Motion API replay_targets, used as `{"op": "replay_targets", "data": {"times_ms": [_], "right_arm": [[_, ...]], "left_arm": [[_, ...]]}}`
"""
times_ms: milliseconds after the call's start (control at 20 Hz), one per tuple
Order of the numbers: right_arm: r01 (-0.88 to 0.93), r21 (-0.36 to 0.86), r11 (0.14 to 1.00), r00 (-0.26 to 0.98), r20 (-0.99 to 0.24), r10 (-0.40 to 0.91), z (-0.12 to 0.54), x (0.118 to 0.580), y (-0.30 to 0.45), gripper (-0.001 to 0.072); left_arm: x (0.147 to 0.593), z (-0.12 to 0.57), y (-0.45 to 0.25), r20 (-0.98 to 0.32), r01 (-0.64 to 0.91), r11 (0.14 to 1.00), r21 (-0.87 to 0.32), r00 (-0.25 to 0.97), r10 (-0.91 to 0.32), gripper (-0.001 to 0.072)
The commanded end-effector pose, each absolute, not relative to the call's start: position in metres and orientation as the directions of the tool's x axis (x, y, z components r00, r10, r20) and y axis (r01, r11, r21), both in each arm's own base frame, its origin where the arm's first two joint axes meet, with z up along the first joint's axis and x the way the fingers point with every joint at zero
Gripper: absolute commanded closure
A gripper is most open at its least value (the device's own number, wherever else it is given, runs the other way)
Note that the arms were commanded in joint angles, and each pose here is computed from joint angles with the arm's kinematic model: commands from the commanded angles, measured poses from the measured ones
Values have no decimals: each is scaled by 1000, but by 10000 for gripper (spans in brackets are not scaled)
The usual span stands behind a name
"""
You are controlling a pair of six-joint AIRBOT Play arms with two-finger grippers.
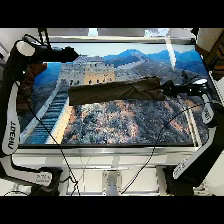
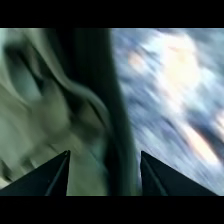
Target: Fold the shirts.
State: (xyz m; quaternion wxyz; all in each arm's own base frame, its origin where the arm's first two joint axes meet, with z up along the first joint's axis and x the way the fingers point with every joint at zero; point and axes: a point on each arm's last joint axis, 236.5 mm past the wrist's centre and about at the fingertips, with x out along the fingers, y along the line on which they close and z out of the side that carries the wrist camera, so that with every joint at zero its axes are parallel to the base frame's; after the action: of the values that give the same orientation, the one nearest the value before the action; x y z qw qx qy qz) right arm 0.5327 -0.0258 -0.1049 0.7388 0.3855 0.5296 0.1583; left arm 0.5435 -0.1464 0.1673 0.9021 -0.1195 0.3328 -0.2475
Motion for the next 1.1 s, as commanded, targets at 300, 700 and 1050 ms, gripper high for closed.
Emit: {"op": "replay_targets", "data": {"times_ms": [300,700,1050], "right_arm": [[111,801,588,245,-595,765,-115,538,54,282],[-40,789,614,180,-598,781,-113,528,80,682],[-102,780,617,115,-607,786,-102,511,82,684]], "left_arm": [[543,126,-154,-617,345,850,-397,585,-526,484],[544,52,-185,-730,371,872,-318,492,-475,694],[544,-21,-213,-793,309,887,-342,412,-449,697]]}}
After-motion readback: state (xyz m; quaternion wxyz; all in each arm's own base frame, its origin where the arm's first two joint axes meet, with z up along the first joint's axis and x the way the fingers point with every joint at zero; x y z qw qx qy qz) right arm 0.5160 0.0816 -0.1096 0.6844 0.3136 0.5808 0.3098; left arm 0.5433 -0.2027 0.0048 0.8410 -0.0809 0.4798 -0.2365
